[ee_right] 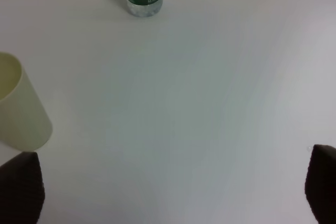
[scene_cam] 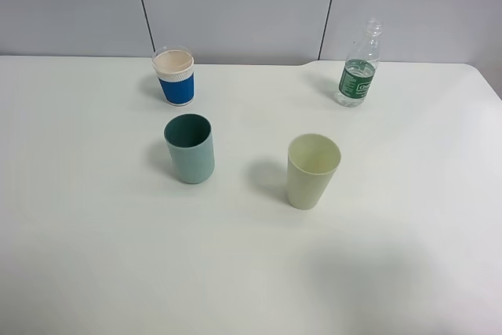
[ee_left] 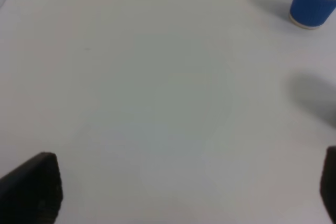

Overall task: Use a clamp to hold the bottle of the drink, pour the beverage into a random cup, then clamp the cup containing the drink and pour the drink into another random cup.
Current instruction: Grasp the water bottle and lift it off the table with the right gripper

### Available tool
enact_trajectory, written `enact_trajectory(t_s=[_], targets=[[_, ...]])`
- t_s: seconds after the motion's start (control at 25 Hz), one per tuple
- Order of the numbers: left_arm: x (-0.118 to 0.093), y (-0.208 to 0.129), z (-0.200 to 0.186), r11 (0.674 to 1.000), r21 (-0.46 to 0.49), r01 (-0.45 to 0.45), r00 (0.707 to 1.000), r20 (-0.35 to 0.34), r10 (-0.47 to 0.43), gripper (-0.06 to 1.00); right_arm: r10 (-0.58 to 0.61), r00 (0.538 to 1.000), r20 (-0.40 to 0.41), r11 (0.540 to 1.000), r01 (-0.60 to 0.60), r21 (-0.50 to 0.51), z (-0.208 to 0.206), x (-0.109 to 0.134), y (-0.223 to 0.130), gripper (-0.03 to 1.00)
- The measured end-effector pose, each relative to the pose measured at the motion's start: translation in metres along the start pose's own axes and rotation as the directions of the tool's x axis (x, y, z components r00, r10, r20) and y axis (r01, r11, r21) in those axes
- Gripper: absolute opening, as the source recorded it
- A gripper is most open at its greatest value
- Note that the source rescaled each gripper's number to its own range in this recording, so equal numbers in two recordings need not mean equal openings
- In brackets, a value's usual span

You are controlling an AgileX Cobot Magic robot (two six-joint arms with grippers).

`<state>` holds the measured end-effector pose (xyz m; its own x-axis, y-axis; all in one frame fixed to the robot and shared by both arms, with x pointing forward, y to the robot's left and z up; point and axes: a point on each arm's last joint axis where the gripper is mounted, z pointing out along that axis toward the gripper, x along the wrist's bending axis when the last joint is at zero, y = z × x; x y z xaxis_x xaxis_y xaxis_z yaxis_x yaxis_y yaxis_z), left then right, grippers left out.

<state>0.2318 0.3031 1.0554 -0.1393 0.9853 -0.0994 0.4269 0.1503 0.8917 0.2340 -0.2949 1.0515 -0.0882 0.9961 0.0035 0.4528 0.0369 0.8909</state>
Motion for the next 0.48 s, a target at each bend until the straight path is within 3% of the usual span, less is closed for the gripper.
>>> enact_trajectory(t_s=[0.48], targets=[[0.0, 0.0, 0.0, 1.0, 0.0, 0.0, 1.0, 0.0, 0.0, 1.0, 0.001, 1.0, 0.0, 1.0, -0.001, 0.0, 0.0, 0.0, 0.0, 1.0]])
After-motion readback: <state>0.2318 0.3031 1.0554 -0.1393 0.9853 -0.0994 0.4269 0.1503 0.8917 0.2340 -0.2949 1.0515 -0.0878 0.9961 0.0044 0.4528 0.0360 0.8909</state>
